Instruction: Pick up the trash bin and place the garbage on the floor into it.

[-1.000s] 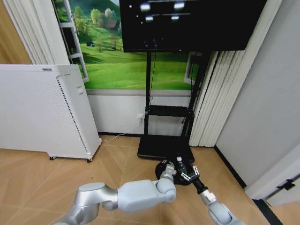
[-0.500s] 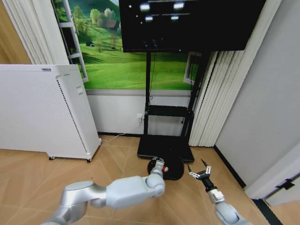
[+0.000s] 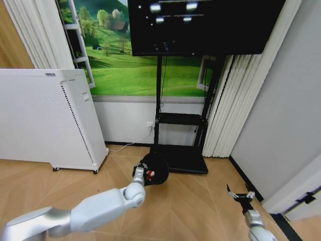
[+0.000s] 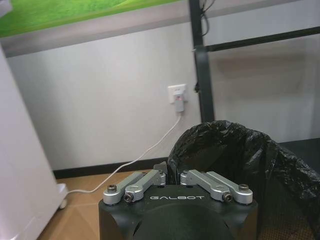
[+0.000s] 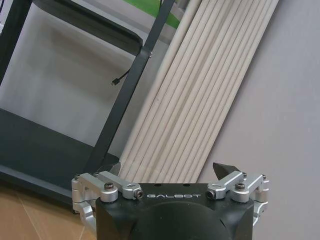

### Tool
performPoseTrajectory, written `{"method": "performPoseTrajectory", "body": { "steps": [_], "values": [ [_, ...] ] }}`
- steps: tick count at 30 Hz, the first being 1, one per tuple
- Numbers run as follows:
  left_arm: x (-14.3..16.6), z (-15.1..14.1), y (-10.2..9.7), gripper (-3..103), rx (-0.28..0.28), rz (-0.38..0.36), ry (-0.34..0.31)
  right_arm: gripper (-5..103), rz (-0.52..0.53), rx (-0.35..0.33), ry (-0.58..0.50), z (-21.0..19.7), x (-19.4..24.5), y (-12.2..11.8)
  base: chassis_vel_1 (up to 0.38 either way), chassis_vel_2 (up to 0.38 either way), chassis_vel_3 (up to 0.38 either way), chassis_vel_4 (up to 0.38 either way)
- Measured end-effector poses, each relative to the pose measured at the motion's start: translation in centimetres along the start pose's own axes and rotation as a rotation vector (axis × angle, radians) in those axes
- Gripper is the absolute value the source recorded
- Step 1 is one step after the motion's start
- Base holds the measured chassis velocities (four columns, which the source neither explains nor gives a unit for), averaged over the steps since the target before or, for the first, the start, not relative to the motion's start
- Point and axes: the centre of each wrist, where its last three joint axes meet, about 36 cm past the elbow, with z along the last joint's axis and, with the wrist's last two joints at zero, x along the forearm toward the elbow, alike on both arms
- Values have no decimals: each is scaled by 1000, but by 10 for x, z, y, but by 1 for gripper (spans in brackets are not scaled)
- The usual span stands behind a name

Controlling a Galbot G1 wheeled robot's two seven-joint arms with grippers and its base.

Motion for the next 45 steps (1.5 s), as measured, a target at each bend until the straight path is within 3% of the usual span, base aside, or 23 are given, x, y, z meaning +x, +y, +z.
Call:
{"method": "performPoseTrajectory", "body": {
  "steps": [3, 8, 22, 45],
  "values": [
    [10, 11, 20, 8, -4, -21, 12, 100, 15, 7, -4, 4, 6, -1, 0, 0, 0, 0],
    [18, 19, 29, 8, -5, -19, 19, 100, 39, 23, -13, 4, 9, 2, 0, 0, 0, 0],
    [24, 29, 35, 8, 5, -20, 15, 100, 52, 32, -25, -2, 8, 21, 98, 100, -102, -102],
    [37, 34, 48, 8, -44, -8, -45, 100, 65, 50, -18, -2, 34, 38, 294, 291, -289, -292]
  ]
}}
